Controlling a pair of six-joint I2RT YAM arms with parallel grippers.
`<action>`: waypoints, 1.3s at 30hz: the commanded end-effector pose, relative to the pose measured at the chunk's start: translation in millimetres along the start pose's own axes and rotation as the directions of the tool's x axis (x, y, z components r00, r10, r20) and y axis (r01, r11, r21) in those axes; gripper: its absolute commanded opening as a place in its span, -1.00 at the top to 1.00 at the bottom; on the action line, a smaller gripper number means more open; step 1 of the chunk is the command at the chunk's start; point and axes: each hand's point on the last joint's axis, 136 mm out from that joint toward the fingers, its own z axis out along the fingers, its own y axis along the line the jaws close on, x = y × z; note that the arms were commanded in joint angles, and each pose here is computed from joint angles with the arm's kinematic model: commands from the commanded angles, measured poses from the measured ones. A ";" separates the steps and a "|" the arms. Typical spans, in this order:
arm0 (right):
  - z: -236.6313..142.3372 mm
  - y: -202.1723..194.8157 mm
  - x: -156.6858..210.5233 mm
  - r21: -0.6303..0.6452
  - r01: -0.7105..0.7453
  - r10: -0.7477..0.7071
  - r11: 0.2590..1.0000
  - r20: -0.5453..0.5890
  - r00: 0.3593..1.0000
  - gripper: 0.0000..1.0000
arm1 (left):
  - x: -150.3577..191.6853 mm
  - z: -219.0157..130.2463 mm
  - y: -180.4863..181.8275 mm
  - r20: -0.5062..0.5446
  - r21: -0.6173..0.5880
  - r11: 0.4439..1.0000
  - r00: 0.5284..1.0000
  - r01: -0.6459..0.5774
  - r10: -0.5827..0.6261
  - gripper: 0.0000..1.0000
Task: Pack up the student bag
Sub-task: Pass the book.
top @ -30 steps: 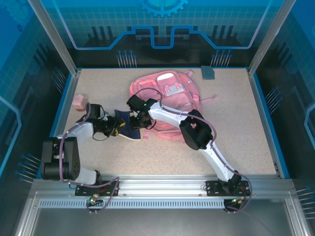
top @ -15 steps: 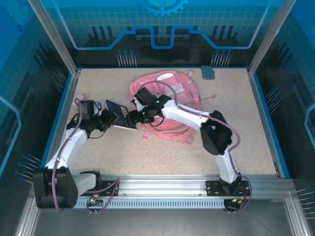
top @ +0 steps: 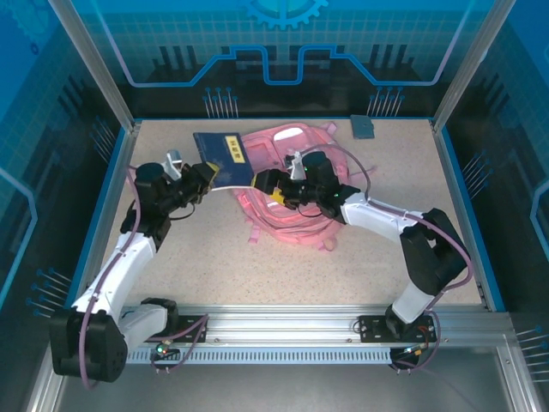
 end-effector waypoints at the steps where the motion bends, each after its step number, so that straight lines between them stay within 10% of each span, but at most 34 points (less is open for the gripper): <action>1: -19.6 56.4 -20.8 -0.232 -0.020 0.040 0.973 0.084 0.996 -0.98 | -7.0 8.6 -41.1 0.080 0.167 0.986 0.997 -0.001 -0.012 0.75; 11: -21.5 65.2 -32.1 -0.341 -0.098 0.143 0.935 0.107 0.984 -0.90 | 4.0 35.4 -51.4 0.068 0.239 0.971 0.997 0.028 -0.046 0.75; 26: -3.9 71.3 -46.0 -0.387 -0.136 0.181 0.912 0.082 0.980 0.14 | 17.7 44.0 -48.6 0.035 0.226 0.973 0.998 0.046 -0.055 0.73; 39: -40.2 24.4 -53.3 -0.095 -0.006 0.023 0.995 0.180 0.983 0.74 | 38.3 33.6 16.2 -0.062 -0.142 0.981 0.991 -0.130 0.122 -0.61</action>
